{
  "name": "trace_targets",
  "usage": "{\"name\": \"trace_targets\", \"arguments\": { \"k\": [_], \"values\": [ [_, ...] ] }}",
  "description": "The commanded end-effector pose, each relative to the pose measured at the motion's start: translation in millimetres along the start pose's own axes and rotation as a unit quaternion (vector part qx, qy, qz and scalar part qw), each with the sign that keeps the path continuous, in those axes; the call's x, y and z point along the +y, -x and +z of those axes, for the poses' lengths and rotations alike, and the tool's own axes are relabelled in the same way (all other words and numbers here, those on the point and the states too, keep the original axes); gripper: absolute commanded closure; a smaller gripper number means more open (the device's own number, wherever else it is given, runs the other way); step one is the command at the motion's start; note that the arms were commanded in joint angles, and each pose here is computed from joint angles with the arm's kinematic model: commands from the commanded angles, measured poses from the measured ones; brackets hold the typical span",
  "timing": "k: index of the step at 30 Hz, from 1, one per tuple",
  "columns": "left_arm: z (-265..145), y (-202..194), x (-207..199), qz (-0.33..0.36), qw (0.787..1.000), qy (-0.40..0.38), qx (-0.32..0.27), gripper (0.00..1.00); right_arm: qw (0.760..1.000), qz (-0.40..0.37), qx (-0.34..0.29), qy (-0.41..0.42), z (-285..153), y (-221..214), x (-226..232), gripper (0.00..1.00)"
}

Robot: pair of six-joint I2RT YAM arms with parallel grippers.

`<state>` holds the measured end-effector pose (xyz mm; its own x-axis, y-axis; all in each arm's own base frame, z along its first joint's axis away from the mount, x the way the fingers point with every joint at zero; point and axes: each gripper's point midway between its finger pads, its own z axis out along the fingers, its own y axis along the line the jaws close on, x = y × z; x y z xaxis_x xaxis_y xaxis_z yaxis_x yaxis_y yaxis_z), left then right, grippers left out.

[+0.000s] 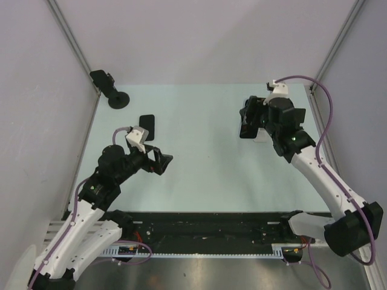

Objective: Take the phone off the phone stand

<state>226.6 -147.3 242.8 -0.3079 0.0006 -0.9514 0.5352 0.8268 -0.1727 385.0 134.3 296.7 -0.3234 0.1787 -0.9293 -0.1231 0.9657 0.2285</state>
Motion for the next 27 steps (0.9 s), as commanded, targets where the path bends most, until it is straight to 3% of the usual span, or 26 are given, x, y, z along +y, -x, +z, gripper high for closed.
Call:
{"name": "trace_targets", "arguments": {
  "k": [1,5,15,27],
  "values": [
    [7,13,-40,-0.059,0.996,-0.072,-0.008,0.0,0.996,0.079,-0.019,0.026,-29,-5,23,1.0],
    [14,21,-65,-0.083,0.992,-0.091,-0.029,0.0,0.989,0.137,-0.032,0.055,-52,-19,37,1.0],
    [54,21,-145,-0.097,0.981,-0.158,-0.063,0.06,0.976,0.191,-0.035,0.093,-77,-44,54,1.0],
    [114,6,-204,-0.071,0.982,-0.169,-0.037,0.12,0.964,0.223,-0.048,0.137,-105,-45,56,1.0]
  ]
}}
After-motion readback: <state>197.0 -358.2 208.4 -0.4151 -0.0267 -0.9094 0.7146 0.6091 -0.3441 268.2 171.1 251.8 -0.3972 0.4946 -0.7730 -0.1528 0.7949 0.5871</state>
